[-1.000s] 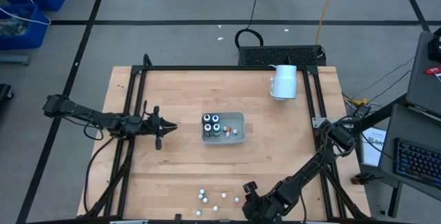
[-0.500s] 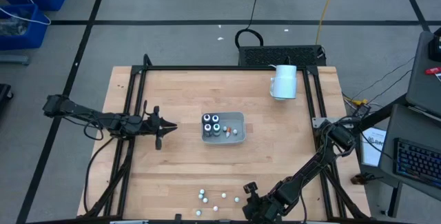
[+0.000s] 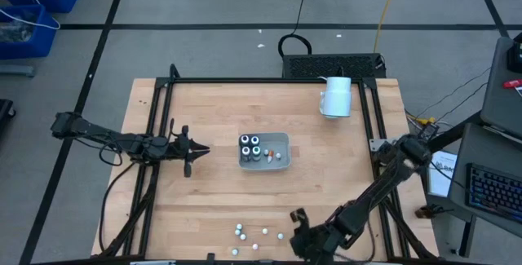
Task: Pick & Place food coloring
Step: Put the small yellow food coloring bottle into the white bin
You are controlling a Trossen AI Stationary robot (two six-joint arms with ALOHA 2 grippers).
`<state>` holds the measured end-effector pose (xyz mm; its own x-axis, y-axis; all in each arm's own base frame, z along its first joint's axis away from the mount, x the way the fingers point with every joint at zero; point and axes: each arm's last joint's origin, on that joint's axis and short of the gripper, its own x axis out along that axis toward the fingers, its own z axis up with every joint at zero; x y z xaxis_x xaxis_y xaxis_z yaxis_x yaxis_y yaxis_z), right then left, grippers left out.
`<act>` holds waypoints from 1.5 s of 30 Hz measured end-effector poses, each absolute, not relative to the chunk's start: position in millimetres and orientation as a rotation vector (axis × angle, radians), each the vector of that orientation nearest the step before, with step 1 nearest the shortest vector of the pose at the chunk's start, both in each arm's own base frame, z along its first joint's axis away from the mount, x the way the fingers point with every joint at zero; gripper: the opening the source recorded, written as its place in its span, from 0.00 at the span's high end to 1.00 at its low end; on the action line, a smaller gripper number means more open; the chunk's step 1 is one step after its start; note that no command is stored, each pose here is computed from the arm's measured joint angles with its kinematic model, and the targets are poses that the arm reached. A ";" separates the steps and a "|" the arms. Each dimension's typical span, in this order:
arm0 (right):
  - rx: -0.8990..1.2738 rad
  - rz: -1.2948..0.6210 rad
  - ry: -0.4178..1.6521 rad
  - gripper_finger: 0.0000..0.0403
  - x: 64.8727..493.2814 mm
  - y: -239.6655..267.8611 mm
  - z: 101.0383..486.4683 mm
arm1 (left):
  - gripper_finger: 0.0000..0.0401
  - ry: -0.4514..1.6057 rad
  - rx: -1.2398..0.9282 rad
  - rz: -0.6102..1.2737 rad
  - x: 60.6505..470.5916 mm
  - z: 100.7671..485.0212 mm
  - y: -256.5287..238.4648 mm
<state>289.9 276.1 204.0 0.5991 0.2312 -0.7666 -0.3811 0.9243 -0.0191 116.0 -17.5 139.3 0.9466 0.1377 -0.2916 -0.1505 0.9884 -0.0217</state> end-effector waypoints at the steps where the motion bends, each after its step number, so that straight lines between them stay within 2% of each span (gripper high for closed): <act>1: -0.204 0.314 0.836 0.87 289.2 269.0 214.4 | 0.87 0.294 -0.045 0.147 116.0 139.3 -17.5; 7: -0.205 -0.025 0.676 0.87 297.9 199.3 279.6 | 0.87 0.293 -0.045 0.147 116.0 139.5 -17.5; 11: -0.236 -0.105 0.727 0.87 319.1 145.7 285.9 | 0.87 0.295 -0.024 0.145 116.0 139.4 -17.5; 17: -0.176 -0.167 0.841 0.87 351.4 82.9 258.5 | 0.87 0.297 0.010 0.140 116.0 139.4 -17.5; 22: -0.140 -0.263 0.917 0.87 352.5 47.8 226.3 | 0.87 0.298 0.021 0.139 116.0 139.5 -17.5; 26: -0.101 -0.284 0.898 0.87 351.8 26.8 208.6 | 0.87 0.298 0.022 0.138 116.0 139.5 -17.5; 31: 0.001 -0.250 0.843 0.87 353.2 4.6 197.3 | 0.87 0.288 0.018 0.138 116.3 140.4 -17.5; 45: 0.053 -0.278 0.877 0.87 337.7 -14.0 168.0 | 0.87 0.224 0.038 0.131 118.0 146.8 -18.0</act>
<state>337.7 -14.0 168.0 0.6059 -0.2184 -0.7650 0.2617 0.9628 -0.0676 118.0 -18.0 146.8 0.9666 0.1337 -0.2187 -0.1252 0.9908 0.0520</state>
